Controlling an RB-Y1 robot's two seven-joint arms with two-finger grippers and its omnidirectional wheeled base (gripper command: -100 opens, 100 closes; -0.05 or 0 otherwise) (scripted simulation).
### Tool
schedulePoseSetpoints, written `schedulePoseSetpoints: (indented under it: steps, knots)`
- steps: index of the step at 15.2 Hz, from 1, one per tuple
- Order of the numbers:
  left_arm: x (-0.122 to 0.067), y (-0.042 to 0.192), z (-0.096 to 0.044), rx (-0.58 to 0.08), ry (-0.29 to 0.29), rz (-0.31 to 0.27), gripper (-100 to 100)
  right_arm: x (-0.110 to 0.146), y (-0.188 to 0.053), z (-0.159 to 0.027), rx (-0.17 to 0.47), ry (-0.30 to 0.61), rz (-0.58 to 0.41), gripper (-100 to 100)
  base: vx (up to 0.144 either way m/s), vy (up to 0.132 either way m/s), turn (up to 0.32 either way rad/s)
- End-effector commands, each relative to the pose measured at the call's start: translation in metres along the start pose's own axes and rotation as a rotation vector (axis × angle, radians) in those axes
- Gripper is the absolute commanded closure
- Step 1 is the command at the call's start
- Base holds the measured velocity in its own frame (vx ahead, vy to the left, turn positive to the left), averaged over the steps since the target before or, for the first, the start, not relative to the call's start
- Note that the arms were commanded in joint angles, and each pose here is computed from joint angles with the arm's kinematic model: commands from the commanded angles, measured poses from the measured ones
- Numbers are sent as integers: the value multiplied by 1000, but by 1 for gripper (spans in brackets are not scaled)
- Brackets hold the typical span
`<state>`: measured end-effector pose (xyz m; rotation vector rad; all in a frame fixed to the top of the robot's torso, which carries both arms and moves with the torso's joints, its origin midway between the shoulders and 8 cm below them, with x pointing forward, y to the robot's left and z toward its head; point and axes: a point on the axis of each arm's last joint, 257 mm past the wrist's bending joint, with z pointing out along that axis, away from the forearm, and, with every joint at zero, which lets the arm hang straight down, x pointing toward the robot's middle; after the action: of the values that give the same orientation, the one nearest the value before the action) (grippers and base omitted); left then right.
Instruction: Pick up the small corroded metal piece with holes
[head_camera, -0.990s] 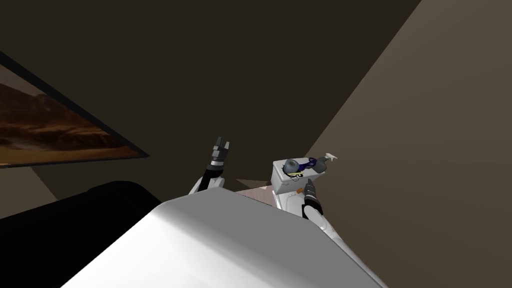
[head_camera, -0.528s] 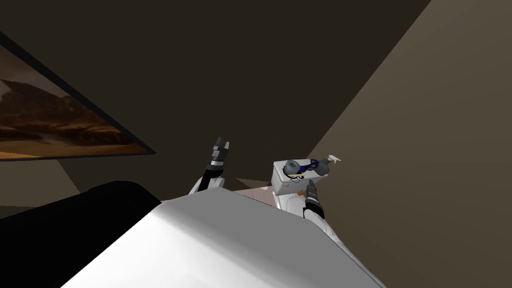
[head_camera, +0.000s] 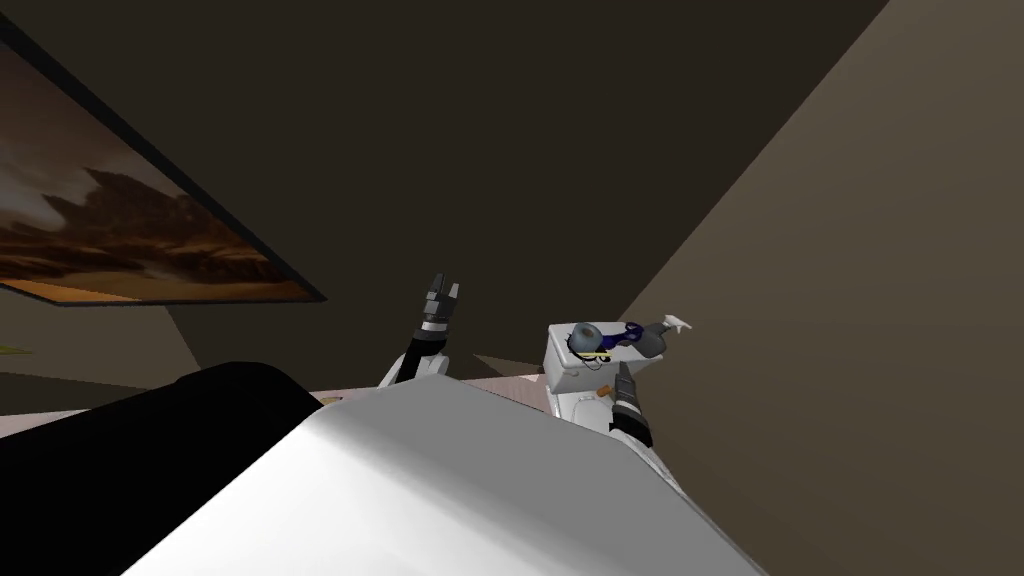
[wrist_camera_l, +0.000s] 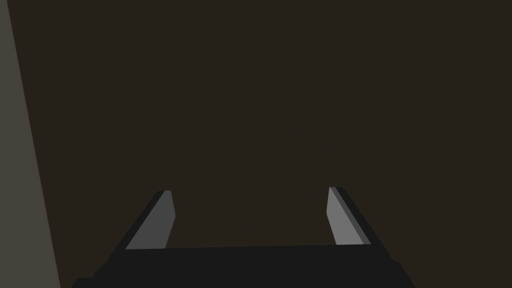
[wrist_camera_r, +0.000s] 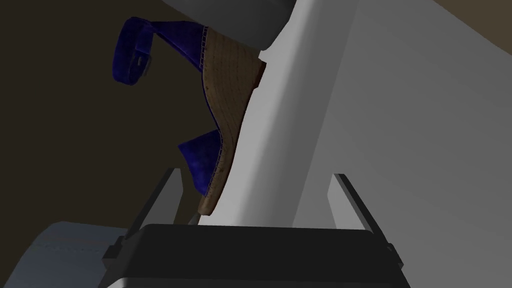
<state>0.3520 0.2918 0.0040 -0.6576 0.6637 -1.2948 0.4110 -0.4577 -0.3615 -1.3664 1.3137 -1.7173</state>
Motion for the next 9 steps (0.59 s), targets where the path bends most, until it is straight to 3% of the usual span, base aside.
schedulePoseSetpoints:
  steps: [1,6,9]
  knots:
    - [0,0,0,0,0,0,0,-2,-6,-8,44,-19,-27,-100,11,-45,144]
    - [0,0,0,0,0,0,0,2,-17,-15,106,-10,-44,-100,6,-38,78]
    - [0,0,0,0,0,0,0,-3,-25,-29,173,-48,-73,-100,4,-34,113]
